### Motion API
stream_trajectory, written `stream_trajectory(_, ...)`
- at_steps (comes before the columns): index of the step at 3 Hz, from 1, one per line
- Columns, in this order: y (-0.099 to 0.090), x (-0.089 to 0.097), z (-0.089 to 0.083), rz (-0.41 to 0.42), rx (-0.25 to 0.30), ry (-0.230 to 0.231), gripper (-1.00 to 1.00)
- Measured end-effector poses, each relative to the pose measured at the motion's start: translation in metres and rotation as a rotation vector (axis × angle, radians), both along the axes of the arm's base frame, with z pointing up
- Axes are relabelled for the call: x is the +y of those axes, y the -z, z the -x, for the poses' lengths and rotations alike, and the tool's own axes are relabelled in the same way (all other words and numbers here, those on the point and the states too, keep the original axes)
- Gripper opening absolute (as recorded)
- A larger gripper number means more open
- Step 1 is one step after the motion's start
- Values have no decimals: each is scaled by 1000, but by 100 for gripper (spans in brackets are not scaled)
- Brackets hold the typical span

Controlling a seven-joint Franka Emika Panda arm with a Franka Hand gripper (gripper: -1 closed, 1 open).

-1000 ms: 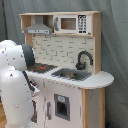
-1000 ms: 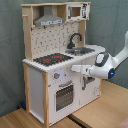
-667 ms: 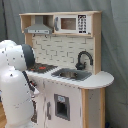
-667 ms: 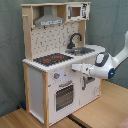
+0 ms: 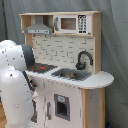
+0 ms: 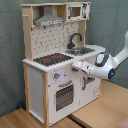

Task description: Play with the kitchen

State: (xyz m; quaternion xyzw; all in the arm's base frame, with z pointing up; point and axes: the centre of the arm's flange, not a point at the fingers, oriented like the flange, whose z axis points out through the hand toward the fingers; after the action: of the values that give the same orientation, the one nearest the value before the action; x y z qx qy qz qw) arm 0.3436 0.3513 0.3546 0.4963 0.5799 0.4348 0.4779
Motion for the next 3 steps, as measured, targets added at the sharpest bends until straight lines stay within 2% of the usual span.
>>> stream_trajectory(3, 2, -1, 1, -319, 0, 54, -100)
